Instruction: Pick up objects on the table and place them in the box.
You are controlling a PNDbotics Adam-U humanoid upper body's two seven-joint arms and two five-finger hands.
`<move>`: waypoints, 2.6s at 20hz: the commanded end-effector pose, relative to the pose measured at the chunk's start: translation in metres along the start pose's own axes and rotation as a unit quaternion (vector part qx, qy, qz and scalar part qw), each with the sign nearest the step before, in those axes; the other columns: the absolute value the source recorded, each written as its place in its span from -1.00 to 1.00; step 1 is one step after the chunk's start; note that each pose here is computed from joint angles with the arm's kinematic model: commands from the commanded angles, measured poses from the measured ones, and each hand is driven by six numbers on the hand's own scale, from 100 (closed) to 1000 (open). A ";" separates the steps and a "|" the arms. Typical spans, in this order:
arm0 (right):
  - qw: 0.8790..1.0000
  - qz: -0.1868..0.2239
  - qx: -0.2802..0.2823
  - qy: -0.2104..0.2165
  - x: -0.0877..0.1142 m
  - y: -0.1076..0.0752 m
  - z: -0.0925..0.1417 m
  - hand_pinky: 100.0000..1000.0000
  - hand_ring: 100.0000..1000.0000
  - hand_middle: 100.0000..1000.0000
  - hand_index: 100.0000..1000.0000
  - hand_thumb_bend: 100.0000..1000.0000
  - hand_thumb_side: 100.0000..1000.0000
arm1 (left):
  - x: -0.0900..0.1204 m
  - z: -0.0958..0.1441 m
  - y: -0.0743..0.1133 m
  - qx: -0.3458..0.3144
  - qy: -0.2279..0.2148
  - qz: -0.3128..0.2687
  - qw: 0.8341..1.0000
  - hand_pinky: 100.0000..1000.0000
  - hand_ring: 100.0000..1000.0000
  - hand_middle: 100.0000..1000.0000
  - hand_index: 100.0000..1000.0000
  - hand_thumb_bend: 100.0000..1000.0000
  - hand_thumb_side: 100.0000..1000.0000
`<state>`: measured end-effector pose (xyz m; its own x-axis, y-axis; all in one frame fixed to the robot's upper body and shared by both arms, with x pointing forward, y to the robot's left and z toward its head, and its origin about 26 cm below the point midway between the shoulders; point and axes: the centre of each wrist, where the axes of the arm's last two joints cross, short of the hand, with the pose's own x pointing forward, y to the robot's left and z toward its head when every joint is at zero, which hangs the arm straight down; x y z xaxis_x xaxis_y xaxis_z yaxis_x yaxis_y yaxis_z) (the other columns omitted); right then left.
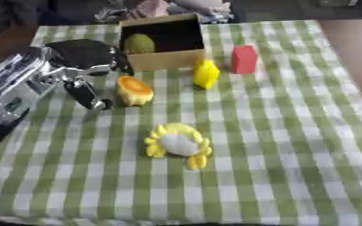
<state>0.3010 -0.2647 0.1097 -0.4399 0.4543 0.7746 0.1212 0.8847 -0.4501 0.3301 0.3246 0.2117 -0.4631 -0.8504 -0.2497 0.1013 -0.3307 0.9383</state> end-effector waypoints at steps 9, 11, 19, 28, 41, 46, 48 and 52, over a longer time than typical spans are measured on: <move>1.000 0.006 0.000 -0.011 0.004 -0.005 -0.004 0.11 0.23 0.17 0.61 -1.00 -0.28 | 0.002 -0.005 0.006 0.026 0.001 -0.030 0.999 0.41 0.25 0.27 0.52 -0.28 -1.00; 1.000 0.006 0.000 -0.011 0.003 -0.005 -0.004 0.11 0.23 0.17 0.61 -1.00 -0.28 | 0.003 -0.006 0.004 0.024 0.000 -0.032 0.999 0.41 0.25 0.26 0.52 -0.28 -1.00; 1.000 0.004 0.000 -0.011 0.003 -0.005 -0.004 0.11 0.23 0.17 0.61 -1.00 -0.28 | 0.002 -0.009 0.000 0.004 0.000 -0.041 0.999 0.40 0.20 0.21 0.47 -0.30 -1.00; 1.000 0.004 -0.001 -0.010 0.003 -0.005 -0.004 0.11 0.23 0.17 0.61 -1.00 -0.28 | 0.001 -0.010 -0.001 0.020 0.007 -0.047 0.999 0.29 0.07 0.10 0.37 -0.40 -1.00; 1.000 0.002 0.001 -0.010 0.003 -0.004 -0.004 0.11 0.23 0.17 0.61 -1.00 -0.28 | -0.004 -0.016 -0.015 0.007 0.027 -0.072 0.997 0.32 0.11 0.14 0.40 -0.22 -1.00; 1.000 0.002 0.002 -0.010 0.003 -0.003 -0.004 0.11 0.23 0.17 0.61 -1.00 -0.28 | -0.005 -0.018 -0.019 -0.024 0.028 -0.079 0.996 0.37 0.16 0.20 0.45 -0.14 -1.00; 1.000 0.002 0.002 -0.010 0.003 -0.004 -0.004 0.11 0.23 0.17 0.61 -1.00 -0.28 | -0.006 -0.019 -0.020 -0.031 0.030 -0.080 0.996 0.38 0.19 0.23 0.47 -0.13 -1.00; 1.000 0.002 0.004 -0.011 0.003 -0.003 -0.004 0.11 0.23 0.17 0.61 -1.00 -0.28 | -0.008 -0.022 -0.024 -0.036 0.040 -0.081 0.995 0.38 0.19 0.23 0.47 -0.14 -1.00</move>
<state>0.3017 -0.2650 0.1083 -0.4396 0.4530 0.7756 0.1140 0.8847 -0.4521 0.3494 0.3275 0.1765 -0.4250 -0.8169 -0.3899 0.1131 -0.4753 0.8725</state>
